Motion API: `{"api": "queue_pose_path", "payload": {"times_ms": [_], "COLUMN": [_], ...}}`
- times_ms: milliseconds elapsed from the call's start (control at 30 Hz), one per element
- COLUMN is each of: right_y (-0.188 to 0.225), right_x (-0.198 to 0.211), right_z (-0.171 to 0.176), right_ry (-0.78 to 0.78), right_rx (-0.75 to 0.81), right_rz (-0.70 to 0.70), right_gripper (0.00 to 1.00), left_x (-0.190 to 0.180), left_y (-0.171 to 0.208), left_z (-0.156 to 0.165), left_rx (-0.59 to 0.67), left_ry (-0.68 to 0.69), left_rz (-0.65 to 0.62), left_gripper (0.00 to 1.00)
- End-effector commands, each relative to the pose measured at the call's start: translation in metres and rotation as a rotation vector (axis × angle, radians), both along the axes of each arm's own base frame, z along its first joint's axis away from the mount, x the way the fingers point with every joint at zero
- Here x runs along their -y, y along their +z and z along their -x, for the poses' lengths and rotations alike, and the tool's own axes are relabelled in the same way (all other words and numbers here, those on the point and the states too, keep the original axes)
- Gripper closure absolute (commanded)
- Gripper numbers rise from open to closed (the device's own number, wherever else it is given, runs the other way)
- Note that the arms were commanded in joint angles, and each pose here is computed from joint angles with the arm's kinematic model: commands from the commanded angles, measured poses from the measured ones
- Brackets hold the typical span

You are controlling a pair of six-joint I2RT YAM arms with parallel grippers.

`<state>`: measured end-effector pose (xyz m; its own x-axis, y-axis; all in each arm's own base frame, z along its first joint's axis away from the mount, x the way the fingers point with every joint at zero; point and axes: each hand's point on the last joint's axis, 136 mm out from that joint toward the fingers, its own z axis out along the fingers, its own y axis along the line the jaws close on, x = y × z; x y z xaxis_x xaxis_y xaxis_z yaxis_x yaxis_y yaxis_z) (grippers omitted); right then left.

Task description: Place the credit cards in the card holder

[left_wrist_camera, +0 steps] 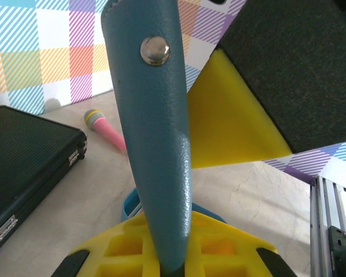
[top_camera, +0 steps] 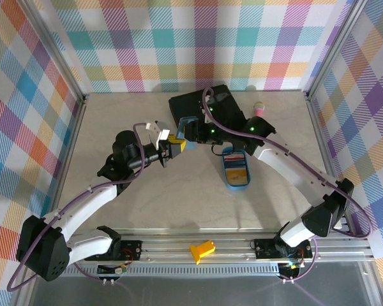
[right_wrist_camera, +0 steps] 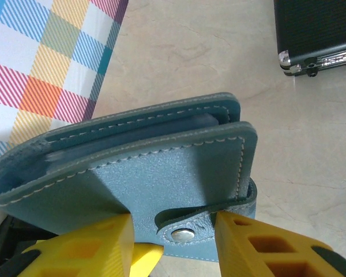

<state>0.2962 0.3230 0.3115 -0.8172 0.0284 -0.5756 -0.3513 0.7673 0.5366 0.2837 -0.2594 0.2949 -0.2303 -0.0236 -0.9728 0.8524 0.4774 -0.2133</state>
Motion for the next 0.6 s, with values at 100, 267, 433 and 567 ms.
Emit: {"api": "queue_pose_path", "payload": {"times_ms": [100,267,433,567], "right_y": [-0.02,-0.029,-0.036,-0.039], "right_x": [0.001,0.001,0.003,0.008], "right_z": [-0.008,-0.009,-0.009,-0.007], "right_ry": [-0.022,-0.019,-0.014,-0.017], "right_rx": [-0.027,-0.04,-0.05,-0.051], "right_rz": [0.081,0.107,0.141,0.165], "right_gripper": [0.62,0.68,0.75,0.78], "left_x": [0.01,0.008,0.006,0.004], "left_y": [0.034,0.034,0.033,0.035], "left_z": [0.023,0.022,0.018,0.015], "left_rx": [0.133,0.138,0.132,0.123], "left_ry": [-0.112,-0.103,-0.076,-0.046], "left_rz": [0.071,0.072,0.074,0.082], "left_gripper": [1.0,1.0,1.0,1.0]}}
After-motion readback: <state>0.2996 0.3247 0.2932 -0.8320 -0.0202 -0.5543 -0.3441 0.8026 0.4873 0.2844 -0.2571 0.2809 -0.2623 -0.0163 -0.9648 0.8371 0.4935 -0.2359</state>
